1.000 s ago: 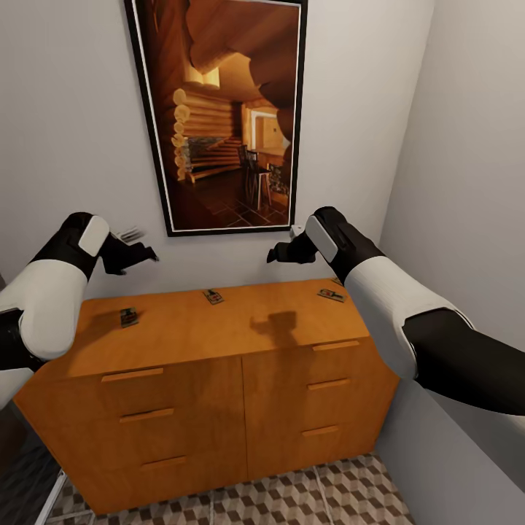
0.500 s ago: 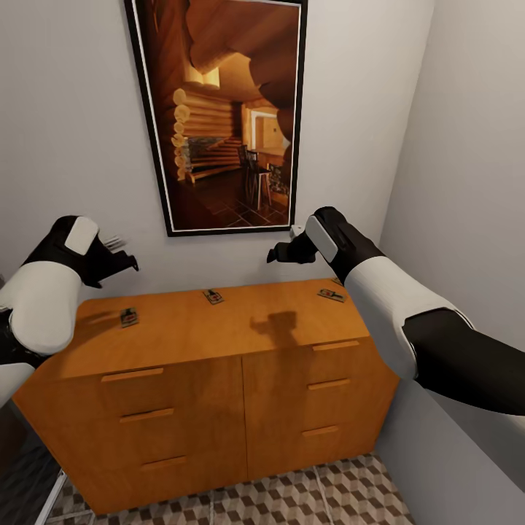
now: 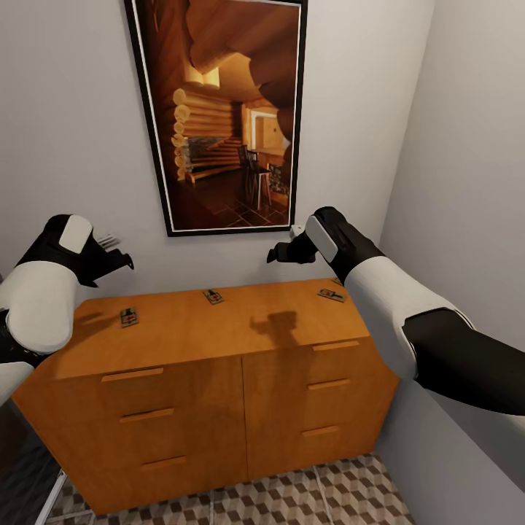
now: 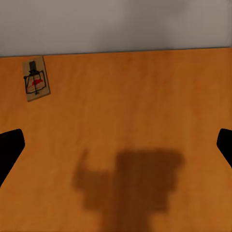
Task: Take the four mousetraps from the cabinet in the bathroom and place them on the bathroom floor. Make sure all four end up on the same floor surface, and ensure that at least two of them are either under or directly next to the same bathroom sink.
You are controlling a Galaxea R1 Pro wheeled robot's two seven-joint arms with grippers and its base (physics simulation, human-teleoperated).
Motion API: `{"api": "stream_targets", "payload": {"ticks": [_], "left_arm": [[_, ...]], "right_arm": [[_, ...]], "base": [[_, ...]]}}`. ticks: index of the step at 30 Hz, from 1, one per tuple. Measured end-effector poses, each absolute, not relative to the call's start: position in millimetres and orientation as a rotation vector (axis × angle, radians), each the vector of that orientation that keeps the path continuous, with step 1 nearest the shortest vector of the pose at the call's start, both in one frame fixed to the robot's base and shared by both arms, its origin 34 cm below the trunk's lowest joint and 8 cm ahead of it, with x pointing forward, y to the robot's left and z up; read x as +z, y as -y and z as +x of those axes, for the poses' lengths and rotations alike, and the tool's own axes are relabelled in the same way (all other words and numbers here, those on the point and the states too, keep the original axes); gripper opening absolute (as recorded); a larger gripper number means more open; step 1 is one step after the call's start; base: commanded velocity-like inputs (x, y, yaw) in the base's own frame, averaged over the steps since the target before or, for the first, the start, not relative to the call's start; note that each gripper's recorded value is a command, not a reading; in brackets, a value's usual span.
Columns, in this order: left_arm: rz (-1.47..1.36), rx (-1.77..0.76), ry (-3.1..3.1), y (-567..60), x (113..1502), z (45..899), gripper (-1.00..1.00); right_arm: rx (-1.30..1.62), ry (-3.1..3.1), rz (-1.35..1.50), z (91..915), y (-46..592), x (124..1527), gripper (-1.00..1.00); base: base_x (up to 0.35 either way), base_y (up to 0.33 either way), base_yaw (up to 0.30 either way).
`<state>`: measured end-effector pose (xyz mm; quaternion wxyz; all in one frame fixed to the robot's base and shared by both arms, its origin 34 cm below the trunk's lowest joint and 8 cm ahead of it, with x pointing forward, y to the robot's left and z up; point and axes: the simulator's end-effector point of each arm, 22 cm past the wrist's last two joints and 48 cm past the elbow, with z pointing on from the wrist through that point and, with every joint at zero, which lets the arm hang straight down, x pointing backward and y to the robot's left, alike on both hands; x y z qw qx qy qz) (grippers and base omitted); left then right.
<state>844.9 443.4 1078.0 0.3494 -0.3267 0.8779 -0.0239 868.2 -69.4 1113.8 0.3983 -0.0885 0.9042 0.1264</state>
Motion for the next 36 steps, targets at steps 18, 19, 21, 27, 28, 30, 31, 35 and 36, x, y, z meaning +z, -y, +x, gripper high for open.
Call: {"api": "stream_targets", "payload": {"ticks": [18, 19, 21, 27, 28, 30, 31, 35, 36], "left_arm": [[-0.787, 0.026, -2.288, -440.8, 1080.1, 846.2, 1.00], [-0.779, 0.041, -2.289, -441.4, 1080.7, 846.2, 1.00], [-0.759, 0.076, -2.291, -443.0, 1082.3, 846.1, 1.00], [-0.680, 0.220, -2.290, -449.9, 1091.2, 845.9, 1.00], [-0.668, 0.239, -2.289, -450.4, 1092.4, 846.0, 1.00], [-0.647, 0.271, -2.289, -450.6, 1094.2, 846.2, 1.00], [-0.638, 0.284, -2.290, -450.7, 1094.8, 846.2, 1.00], [-0.613, 0.318, -2.294, -449.4, 1095.3, 846.6, 1.00], [-0.609, 0.322, -2.295, -448.6, 1095.0, 846.7, 1.00]], "right_arm": [[0.320, -2.290, -0.224, 868.2, 69.4, 1113.5, 1.00], [0.320, -2.290, -0.224, 868.2, 69.4, 1113.5, 1.00], [0.320, -2.290, -0.224, 868.1, 69.4, 1113.3, 1.00], [0.321, -2.292, -0.223, 868.0, 69.4, 1111.8, 1.00], [0.321, -2.292, -0.223, 868.0, 69.4, 1111.5, 1.00], [0.321, -2.292, -0.223, 867.9, 69.4, 1111.2, 1.00], [0.321, -2.293, -0.223, 867.9, 69.4, 1111.0, 1.00], [0.321, -2.292, -0.223, 868.0, 69.4, 1111.5, 1.00], [0.321, -2.291, -0.223, 868.0, 69.3, 1111.6, 1.00]], "base": [[0.000, 0.000, 0.000], [0.000, 0.000, 0.000], [0.000, 0.000, 0.000], [0.000, 0.000, 0.000], [0.000, 0.000, 0.000], [0.000, 0.000, 0.000], [0.000, 0.000, 0.000], [0.000, 0.000, 0.000], [0.000, 0.000, 0.000]]}}
